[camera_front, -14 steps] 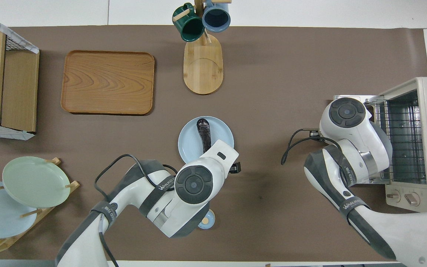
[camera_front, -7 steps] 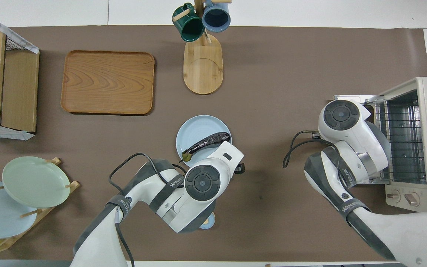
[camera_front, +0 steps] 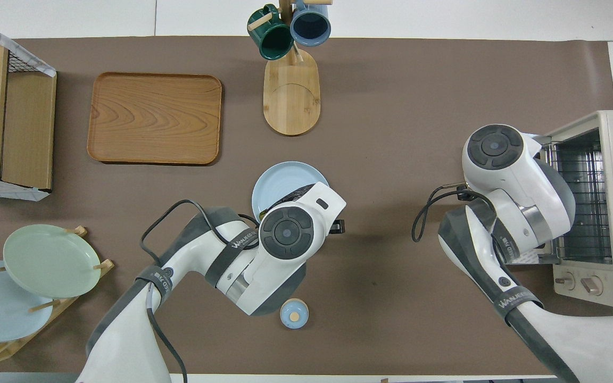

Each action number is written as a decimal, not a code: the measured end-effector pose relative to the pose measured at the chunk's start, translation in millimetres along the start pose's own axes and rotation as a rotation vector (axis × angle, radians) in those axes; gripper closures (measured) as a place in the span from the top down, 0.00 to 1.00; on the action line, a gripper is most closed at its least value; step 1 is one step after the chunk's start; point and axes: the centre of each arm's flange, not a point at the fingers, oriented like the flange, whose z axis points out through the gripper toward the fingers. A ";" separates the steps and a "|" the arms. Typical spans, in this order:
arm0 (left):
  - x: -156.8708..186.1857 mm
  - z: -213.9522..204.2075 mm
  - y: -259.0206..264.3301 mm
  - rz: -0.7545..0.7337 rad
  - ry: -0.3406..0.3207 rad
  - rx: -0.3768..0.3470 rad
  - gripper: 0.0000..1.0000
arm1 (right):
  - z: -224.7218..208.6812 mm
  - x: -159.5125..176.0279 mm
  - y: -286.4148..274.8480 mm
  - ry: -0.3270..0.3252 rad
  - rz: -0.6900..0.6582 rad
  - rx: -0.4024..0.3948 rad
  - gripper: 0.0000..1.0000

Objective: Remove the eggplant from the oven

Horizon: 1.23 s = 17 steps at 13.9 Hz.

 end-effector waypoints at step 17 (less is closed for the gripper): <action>53.7 22.4 -35.3 -1.473 0.034 -0.062 1.00 | -102.1 -20.2 148.7 -0.048 0.129 0.279 0.30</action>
